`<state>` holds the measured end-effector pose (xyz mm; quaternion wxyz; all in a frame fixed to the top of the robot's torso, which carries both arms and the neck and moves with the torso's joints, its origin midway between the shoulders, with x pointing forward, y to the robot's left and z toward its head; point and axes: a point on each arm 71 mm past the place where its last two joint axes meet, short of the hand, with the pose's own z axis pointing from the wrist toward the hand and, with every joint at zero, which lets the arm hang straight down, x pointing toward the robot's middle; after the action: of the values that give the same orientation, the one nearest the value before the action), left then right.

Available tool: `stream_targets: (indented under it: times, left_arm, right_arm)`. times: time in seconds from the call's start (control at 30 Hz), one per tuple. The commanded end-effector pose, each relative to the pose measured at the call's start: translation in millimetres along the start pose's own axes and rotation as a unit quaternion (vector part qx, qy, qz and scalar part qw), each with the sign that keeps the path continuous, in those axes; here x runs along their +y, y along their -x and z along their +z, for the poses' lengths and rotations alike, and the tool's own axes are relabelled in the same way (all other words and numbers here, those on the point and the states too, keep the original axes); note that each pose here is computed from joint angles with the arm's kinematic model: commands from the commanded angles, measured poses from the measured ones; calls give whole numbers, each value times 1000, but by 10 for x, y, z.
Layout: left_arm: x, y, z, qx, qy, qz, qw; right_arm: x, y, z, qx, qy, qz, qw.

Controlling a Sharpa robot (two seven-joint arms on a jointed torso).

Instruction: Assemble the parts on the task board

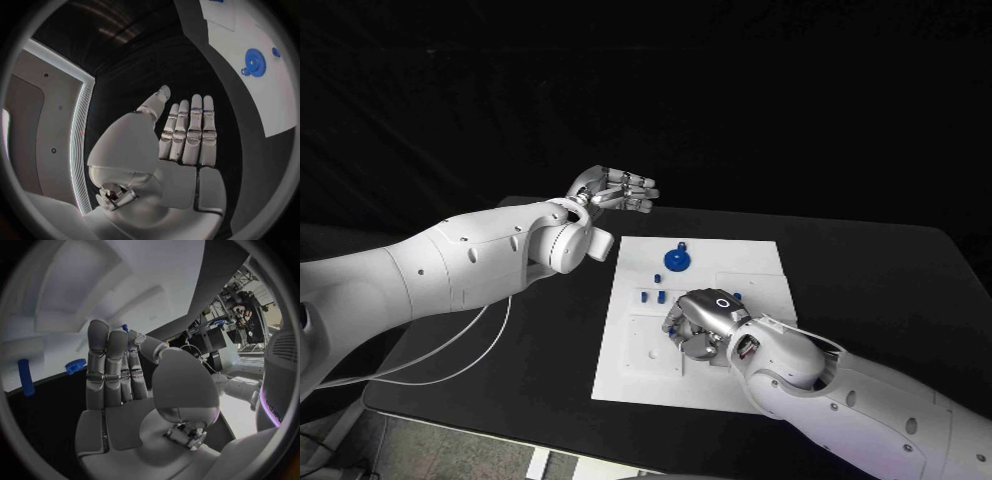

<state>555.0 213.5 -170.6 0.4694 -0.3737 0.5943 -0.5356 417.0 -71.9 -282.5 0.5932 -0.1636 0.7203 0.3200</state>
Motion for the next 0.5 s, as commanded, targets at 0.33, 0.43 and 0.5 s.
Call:
stream_targets:
  times: [0.33,0.43,0.5]
  left_arm:
    - [-20,-16,7,7,-4,-5,1000]
    - [-19,-14,8,7,-3,-5,1000]
    - [-19,-13,8,7,-3,-5,1000]
  right_arm:
    - [-3,-55,-14,18,-2,-12,1000]
    - [-12,-63,-17,21,-4,-15,1000]
    - [-18,-68,-18,23,-6,-17,1000]
